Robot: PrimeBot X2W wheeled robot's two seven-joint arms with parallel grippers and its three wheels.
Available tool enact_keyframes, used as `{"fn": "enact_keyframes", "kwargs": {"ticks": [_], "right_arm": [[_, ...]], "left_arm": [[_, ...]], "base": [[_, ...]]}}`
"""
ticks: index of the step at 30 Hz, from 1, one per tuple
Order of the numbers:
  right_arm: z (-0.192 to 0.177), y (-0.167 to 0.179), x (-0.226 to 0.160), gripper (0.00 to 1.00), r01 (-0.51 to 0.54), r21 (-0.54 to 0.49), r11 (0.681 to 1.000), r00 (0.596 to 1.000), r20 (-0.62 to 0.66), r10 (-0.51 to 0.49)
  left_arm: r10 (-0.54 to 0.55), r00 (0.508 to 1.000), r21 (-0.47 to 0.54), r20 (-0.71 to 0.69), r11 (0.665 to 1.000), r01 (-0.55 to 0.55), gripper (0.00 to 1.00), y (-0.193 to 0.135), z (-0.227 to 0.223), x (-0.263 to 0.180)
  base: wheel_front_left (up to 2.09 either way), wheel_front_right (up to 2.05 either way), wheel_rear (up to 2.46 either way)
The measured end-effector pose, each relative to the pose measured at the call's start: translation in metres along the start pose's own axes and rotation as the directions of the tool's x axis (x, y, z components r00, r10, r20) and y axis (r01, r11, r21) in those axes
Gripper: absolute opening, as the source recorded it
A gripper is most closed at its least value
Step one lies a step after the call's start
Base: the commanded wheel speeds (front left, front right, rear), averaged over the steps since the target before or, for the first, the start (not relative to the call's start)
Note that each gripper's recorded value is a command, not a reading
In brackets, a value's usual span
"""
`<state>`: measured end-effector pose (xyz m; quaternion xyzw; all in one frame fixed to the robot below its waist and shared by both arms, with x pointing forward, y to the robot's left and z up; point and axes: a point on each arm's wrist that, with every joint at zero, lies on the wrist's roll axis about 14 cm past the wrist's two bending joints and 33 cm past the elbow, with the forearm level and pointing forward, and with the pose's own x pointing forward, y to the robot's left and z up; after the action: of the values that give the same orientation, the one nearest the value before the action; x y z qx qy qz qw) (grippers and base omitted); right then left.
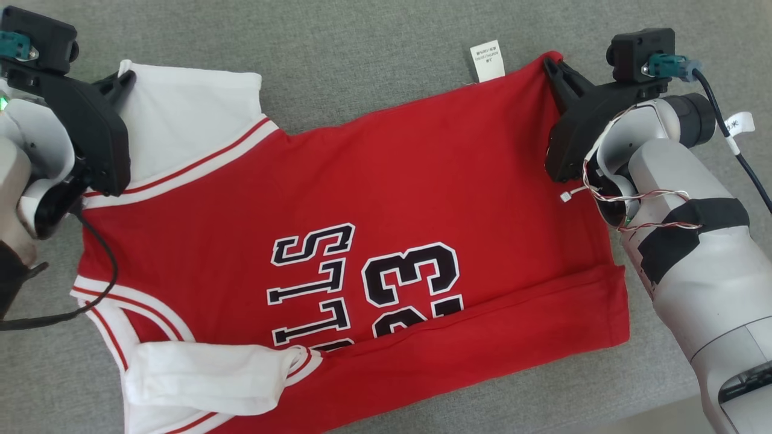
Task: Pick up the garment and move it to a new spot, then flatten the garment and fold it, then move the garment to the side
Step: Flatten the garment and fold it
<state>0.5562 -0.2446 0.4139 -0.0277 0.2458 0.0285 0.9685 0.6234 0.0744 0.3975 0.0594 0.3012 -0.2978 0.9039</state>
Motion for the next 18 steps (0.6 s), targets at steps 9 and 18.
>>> {"fn": "enact_keyframes", "kwargs": {"ticks": [9, 18], "right_arm": [[0.013, 0.009, -0.018, 0.0, -0.024, -0.011, 1.0, 0.992, 0.121, 0.025], [0.006, 0.006, -0.051, 0.0, -0.038, 0.025, 0.999, 0.978, 0.208, 0.032]], "left_arm": [[-0.022, 0.966, -0.033, 0.257, 0.999, 0.031, 0.0, -0.017, 0.038, -0.033], [0.011, 0.891, -0.065, 0.454, 0.998, 0.021, 0.0, -0.033, 0.042, -0.09]], "base": [[0.0, 0.0, 0.0], [0.0, 0.0, 0.0]]}}
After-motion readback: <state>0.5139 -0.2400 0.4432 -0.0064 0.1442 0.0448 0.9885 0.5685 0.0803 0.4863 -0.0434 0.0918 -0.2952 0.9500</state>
